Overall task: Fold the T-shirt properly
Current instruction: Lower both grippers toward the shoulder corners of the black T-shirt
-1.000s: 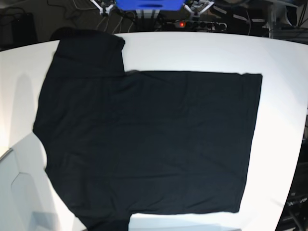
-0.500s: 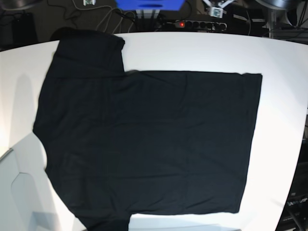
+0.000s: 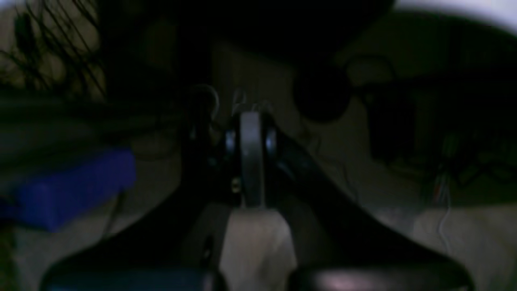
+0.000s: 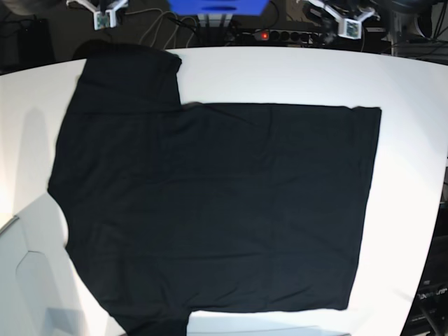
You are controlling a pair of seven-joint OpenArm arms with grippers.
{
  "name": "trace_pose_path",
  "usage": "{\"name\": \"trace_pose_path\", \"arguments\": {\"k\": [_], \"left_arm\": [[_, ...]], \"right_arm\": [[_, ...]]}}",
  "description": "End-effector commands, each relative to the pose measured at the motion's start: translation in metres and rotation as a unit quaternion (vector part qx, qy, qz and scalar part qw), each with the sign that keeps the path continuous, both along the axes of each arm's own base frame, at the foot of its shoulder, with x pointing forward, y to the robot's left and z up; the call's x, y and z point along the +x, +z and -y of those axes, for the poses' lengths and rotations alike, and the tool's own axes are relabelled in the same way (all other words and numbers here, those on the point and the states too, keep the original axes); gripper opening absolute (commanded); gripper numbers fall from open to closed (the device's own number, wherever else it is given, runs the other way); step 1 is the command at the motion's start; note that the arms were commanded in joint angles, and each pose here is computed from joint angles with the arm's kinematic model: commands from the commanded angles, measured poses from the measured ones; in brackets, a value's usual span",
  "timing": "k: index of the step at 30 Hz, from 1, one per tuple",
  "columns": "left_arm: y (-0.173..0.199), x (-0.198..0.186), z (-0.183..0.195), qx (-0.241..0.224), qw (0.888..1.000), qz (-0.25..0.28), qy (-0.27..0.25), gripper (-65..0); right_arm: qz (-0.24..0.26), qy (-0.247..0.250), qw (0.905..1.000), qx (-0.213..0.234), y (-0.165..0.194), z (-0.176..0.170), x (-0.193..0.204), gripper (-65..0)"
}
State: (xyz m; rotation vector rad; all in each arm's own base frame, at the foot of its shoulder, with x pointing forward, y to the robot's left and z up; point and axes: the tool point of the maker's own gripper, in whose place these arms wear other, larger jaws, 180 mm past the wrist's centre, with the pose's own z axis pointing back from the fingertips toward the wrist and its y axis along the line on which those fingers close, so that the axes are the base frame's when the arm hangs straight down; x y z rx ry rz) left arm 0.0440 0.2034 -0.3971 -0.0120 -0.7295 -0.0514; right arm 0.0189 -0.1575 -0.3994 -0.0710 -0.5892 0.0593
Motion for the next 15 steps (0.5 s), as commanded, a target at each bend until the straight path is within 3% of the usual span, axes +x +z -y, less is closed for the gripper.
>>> {"name": "trace_pose_path", "arguments": {"k": [1,8,12,15], "left_arm": [[0.010,0.006,-0.002,0.002,1.000,0.019,0.002,-65.0],[0.033,0.047,-0.015,0.015,0.996,0.087,0.030,-63.8],[0.039,0.062,-0.023,0.020,0.991,0.116,0.057,-50.9],[0.046,0.073,-0.033,0.029,0.988,0.136,0.074,-39.3]], "right_arm": [[0.012,0.001,0.9999,-0.004,0.008,0.002,0.004,-65.0],[0.083,0.002,0.9966,-0.002,0.020,0.000,0.056,-65.0],[0.115,0.001,0.9934,0.001,0.025,-0.002,0.080,-64.3],[0.134,0.001,0.9910,0.001,0.030,-0.001,0.094,-55.7]]}}
